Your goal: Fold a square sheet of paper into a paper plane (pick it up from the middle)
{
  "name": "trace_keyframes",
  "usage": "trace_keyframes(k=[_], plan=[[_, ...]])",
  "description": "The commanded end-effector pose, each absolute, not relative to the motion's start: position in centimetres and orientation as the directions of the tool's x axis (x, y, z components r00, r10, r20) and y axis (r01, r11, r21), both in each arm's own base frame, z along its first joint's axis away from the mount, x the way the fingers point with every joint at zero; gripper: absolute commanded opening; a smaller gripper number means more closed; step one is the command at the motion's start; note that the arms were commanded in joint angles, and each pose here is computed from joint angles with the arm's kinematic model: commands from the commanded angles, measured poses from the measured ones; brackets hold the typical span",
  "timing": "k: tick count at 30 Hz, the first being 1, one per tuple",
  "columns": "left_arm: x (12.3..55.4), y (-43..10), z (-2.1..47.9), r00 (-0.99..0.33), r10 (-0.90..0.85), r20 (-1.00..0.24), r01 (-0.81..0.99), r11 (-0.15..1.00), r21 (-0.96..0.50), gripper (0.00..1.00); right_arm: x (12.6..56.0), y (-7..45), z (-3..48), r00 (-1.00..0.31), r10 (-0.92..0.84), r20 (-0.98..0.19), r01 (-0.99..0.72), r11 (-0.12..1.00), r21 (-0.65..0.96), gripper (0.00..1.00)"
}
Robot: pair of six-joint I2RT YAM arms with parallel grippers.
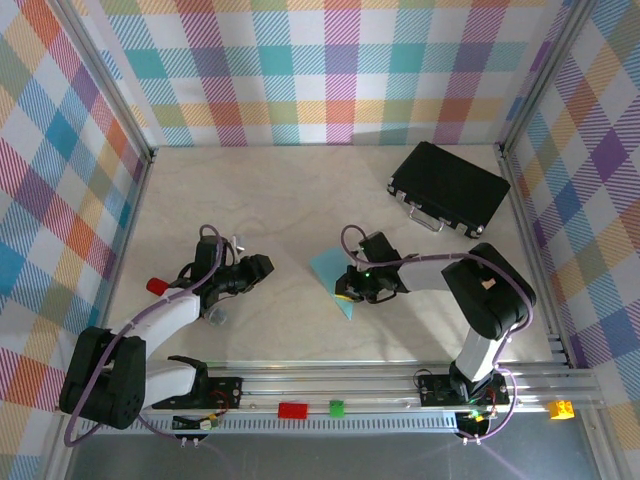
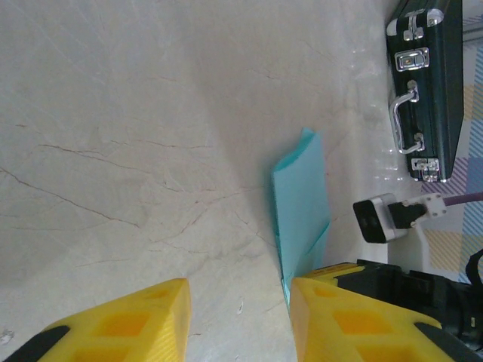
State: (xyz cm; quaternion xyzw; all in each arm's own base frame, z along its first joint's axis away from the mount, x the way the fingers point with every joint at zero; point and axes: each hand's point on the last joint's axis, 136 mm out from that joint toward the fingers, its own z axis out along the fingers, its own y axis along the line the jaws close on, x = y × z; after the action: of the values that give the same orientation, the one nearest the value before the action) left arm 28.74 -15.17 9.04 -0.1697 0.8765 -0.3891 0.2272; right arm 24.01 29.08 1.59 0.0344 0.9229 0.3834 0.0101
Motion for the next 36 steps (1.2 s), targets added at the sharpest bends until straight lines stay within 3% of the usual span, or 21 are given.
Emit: trace_keyframes(k=[1, 8, 15, 18, 21, 24, 28, 30, 32, 36], plan=[[29.2, -15.4, 9.5, -0.838, -0.477, -0.264, -0.102, 0.613, -0.783, 0.39, 24.0, 28.4, 0.4, -0.976, 0.212, 0.057, 0.194, 0.714, 0.673, 0.10], [29.5, -16.3, 9.4, -0.846, -0.484, -0.224, -0.103, 0.561, -0.821, 0.33, 23.7, 28.0, -1.0, -0.853, 0.518, 0.072, 0.439, 0.636, 0.634, 0.07], [29.6, -17.3, 9.4, -0.860, -0.465, -0.211, -0.092, 0.547, -0.832, 0.28, 23.7, 29.6, 0.1, -0.722, 0.690, 0.048, 0.542, 0.522, 0.659, 0.02], [29.5, -17.7, 9.4, -0.867, -0.453, -0.208, -0.086, 0.546, -0.833, 0.27, 24.1, 30.2, 1.8, -0.736, 0.677, -0.002, 0.487, 0.533, 0.692, 0.02], [29.5, -18.1, 9.6, -0.873, -0.442, -0.209, -0.076, 0.545, -0.835, 0.25, 25.0, 29.7, 4.9, -0.768, 0.624, -0.142, 0.366, 0.610, 0.703, 0.03], [29.5, -18.7, 9.7, -0.880, -0.424, -0.213, -0.062, 0.548, -0.834, 0.24, 25.3, 27.5, 7.7, -0.779, 0.540, -0.319, 0.261, 0.741, 0.618, 0.06], [29.6, -20.6, 10.0, -0.902, -0.372, -0.218, -0.026, 0.550, -0.835, 0.20, 25.4, 22.8, 9.2, -0.738, 0.474, -0.481, 0.250, 0.853, 0.457, 0.00], [29.7, -21.8, 10.2, -0.912, -0.344, -0.222, -0.005, 0.550, -0.835, 0.18, 25.2, 21.1, 9.3, -0.732, 0.458, -0.504, 0.248, 0.868, 0.430, 0.01], [29.7, -23.0, 10.3, -0.922, -0.314, -0.225, 0.015, 0.552, -0.834, 0.17, 25.2, 21.0, 9.5, -0.753, 0.417, -0.509, 0.169, 0.870, 0.463, 0.08], [29.7, -25.6, 10.2, -0.939, -0.254, -0.232, 0.052, 0.561, -0.826, 0.16, 24.8, 19.1, 8.1, -0.771, 0.482, -0.416, 0.214, 0.811, 0.544, 0.06]])
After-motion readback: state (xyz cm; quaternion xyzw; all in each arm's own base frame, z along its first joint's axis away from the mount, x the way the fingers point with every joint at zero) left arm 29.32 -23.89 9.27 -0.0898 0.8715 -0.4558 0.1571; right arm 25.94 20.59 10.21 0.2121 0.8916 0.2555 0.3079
